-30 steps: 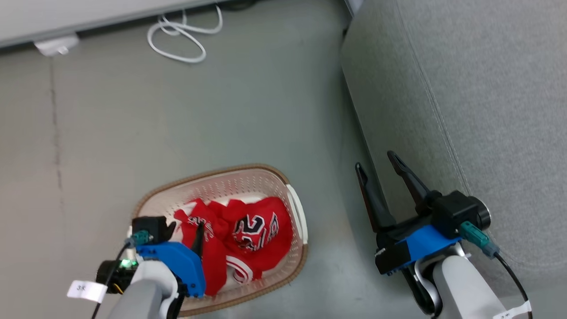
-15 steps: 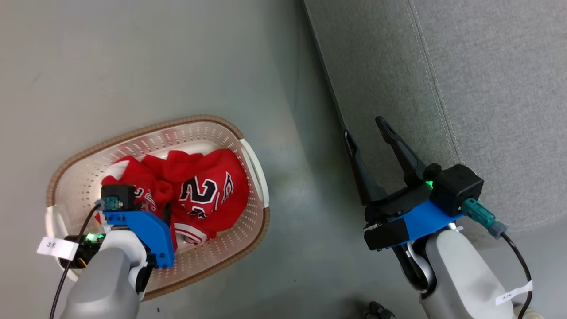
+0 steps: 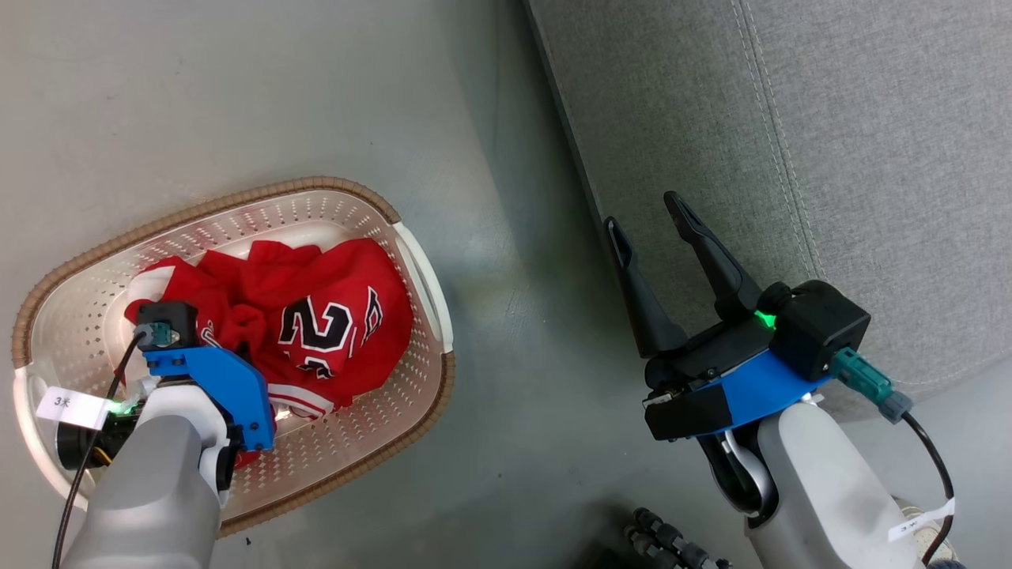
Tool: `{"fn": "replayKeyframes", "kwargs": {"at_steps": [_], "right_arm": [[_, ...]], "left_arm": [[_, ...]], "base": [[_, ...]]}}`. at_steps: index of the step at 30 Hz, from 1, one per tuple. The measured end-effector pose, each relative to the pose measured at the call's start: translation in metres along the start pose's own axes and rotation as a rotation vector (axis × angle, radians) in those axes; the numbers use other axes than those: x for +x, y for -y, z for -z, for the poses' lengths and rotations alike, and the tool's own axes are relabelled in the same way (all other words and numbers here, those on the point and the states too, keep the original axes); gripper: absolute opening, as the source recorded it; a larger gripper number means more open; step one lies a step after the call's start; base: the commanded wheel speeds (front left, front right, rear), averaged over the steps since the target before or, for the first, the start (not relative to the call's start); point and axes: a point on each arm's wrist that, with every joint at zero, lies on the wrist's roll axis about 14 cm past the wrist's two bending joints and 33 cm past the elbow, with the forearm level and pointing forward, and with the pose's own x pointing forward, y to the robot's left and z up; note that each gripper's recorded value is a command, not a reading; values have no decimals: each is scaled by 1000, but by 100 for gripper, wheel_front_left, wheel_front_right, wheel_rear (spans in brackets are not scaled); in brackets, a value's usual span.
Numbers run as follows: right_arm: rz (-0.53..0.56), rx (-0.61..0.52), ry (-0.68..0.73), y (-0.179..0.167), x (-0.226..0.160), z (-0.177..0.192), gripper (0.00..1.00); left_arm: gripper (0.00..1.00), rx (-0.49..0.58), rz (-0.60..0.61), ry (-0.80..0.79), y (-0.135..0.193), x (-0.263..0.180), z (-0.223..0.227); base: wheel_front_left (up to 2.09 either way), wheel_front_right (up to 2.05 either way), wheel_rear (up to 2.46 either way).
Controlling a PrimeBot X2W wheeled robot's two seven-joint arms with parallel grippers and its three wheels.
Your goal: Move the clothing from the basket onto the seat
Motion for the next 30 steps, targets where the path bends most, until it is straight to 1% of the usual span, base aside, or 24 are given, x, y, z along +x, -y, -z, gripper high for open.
{"fn": "replayKeyframes", "kwargs": {"at_steps": [1, 14, 18, 24, 30], "right_arm": [[2, -1, 1, 1, 0, 0, 100], [-7, -8, 18, -2, 1, -7, 100], [-10, -11, 34, -3, 1, -13, 100], [-26, -17, 76, -10, -1, -30, 100], [-60, -36, 140, -24, -8, -55, 100]], "left_arm": [[0, 1, 0, -2, 0, 1, 0], [0, 9, 21, 20, 4, -6, -9], [0, -20, 33, 44, 9, -14, -15], [0, -51, 53, 128, 16, -40, -31], [0, -29, 72, 262, 28, -81, -57]], "base": [[0, 0, 0], [0, 0, 0], [0, 0, 0], [0, 0, 0], [0, 0, 0]]}}
